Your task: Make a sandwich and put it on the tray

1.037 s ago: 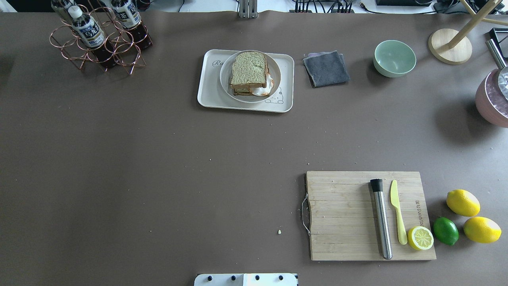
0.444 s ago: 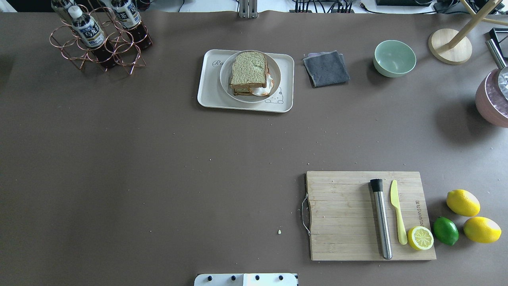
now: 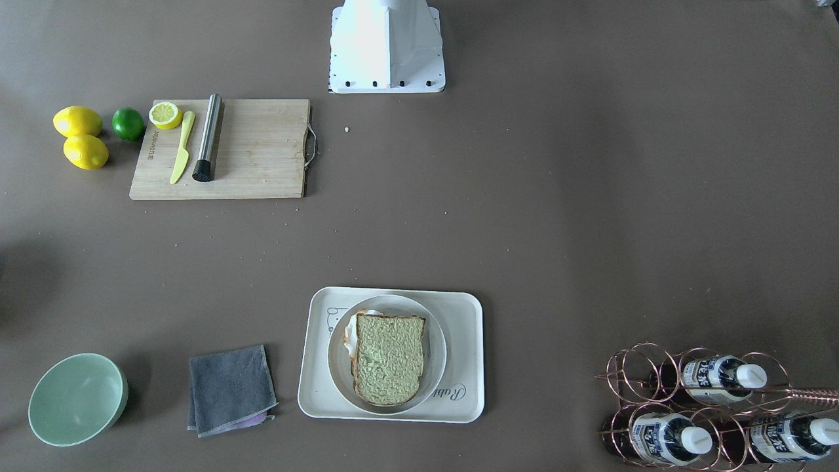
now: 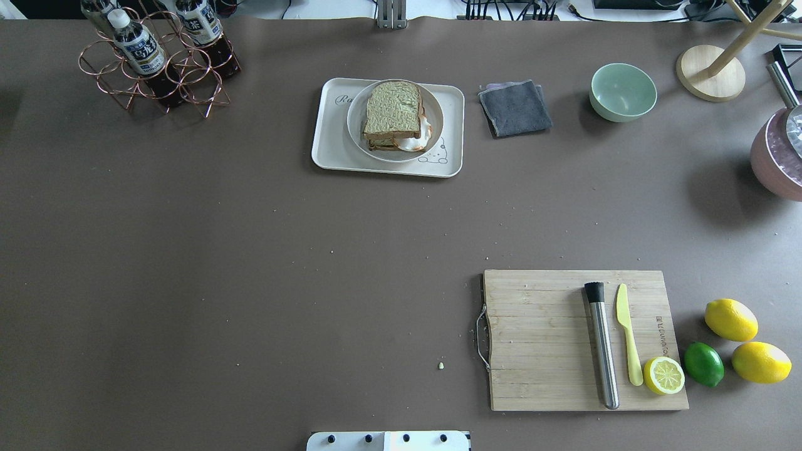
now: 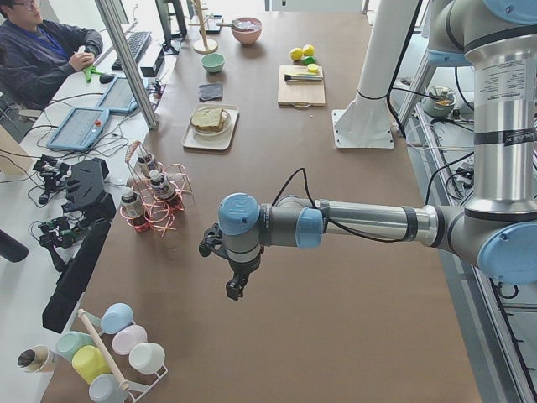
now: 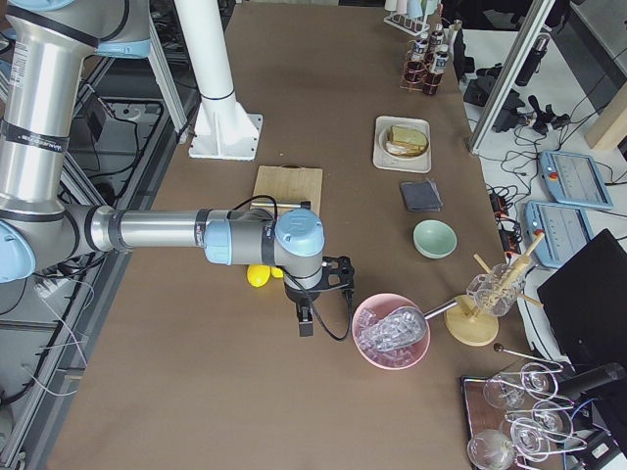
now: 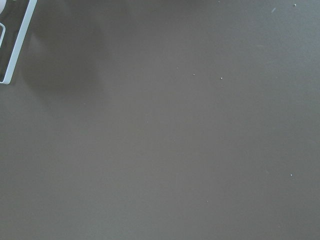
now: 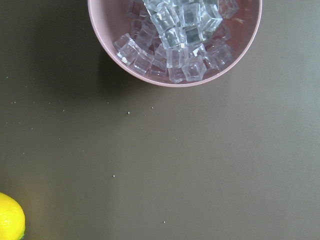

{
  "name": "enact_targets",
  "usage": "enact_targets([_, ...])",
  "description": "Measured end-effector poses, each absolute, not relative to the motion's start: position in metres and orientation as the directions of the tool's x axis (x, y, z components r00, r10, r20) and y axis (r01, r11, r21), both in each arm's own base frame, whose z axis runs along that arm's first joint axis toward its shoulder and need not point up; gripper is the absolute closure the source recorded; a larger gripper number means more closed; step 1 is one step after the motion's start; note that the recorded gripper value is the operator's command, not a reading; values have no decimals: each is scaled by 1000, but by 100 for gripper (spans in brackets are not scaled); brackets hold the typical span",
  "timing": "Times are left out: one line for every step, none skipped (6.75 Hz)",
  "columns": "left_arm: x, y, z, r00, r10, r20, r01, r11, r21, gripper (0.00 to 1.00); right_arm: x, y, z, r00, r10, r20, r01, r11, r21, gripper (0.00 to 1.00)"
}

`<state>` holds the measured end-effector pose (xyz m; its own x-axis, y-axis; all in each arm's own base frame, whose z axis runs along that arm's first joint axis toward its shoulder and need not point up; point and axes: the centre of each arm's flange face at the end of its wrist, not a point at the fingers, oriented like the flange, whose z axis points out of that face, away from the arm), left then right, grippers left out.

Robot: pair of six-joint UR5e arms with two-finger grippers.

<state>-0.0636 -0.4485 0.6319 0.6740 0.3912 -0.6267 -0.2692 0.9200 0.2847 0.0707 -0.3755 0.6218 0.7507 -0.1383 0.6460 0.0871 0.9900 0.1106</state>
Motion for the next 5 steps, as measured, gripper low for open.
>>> enact_targets([-64,-448,632,674,392,-627,-270,920,285,3,71,-376,620,751,-141,646,86,990,116,0])
enact_targets([-64,-448,632,673,392,-627,-270,920,285,3,71,-378,619,751,-142,645,86,989,118,0])
enact_targets([-64,-448,632,673,392,-627,-269,920,286,3,71,-378,618,751,-142,645,85,989,119,0])
enact_targets([-64,-448,632,673,392,-627,-269,920,286,3,71,-378,618,750,-142,646,86,989,119,0])
enact_targets([-64,-448,632,673,392,-626,-269,919,287,3,71,-379,619,750,-142,646,86,989,118,0])
